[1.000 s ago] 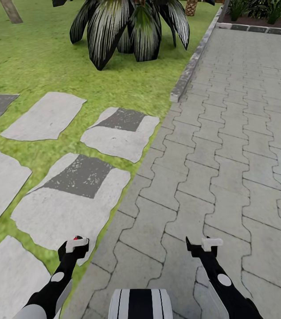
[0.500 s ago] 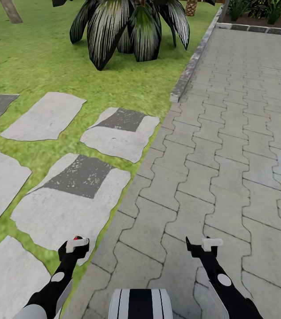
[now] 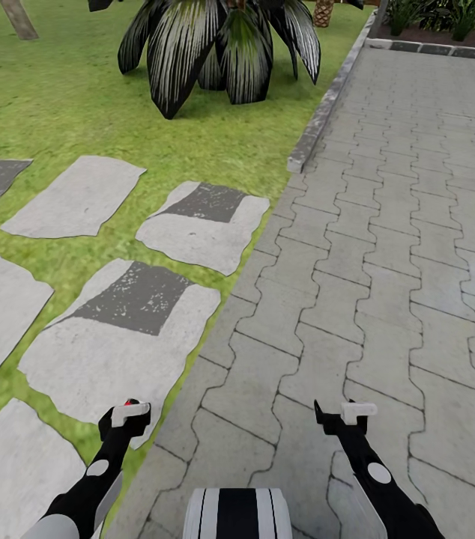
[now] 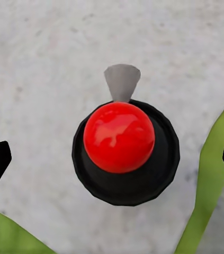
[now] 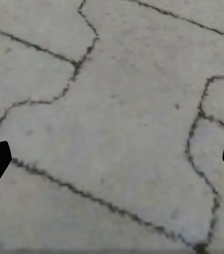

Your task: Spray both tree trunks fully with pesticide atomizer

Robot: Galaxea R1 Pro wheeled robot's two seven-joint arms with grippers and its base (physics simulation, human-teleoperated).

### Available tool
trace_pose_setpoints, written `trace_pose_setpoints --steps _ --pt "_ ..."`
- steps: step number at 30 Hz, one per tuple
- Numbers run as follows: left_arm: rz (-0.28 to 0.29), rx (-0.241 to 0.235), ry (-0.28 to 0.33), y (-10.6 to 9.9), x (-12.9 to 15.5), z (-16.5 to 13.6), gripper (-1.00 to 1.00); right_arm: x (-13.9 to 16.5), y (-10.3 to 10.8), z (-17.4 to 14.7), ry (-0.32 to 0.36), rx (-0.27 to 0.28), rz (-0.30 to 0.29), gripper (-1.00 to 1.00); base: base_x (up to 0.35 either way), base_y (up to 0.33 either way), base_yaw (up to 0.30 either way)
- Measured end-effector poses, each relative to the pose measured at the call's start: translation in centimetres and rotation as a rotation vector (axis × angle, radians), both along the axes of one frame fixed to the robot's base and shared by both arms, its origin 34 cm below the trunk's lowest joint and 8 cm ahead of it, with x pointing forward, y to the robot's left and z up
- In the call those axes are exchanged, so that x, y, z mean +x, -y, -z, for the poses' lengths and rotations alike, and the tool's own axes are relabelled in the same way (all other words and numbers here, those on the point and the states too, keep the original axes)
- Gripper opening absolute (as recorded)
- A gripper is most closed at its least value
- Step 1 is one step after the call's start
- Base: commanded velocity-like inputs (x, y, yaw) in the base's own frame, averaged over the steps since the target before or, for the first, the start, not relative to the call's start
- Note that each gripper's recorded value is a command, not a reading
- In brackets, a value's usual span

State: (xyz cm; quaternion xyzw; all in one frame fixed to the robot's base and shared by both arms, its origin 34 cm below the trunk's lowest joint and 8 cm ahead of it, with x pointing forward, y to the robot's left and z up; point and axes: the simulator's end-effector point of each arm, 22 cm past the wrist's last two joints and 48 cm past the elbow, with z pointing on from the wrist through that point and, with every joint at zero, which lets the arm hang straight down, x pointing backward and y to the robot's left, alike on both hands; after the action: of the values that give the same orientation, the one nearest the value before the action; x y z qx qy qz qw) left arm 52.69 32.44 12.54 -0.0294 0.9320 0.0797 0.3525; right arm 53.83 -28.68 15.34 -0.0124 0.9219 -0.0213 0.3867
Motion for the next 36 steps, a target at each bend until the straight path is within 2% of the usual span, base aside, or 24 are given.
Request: trace_pose_setpoints --steps 36 --pt "0.001 -0.001 0.009 0.03 0.36 -0.44 1.0 0.42 -0.04 -0.52 0.012 0.001 0.0 1.0 0.0 0.0 0.0"
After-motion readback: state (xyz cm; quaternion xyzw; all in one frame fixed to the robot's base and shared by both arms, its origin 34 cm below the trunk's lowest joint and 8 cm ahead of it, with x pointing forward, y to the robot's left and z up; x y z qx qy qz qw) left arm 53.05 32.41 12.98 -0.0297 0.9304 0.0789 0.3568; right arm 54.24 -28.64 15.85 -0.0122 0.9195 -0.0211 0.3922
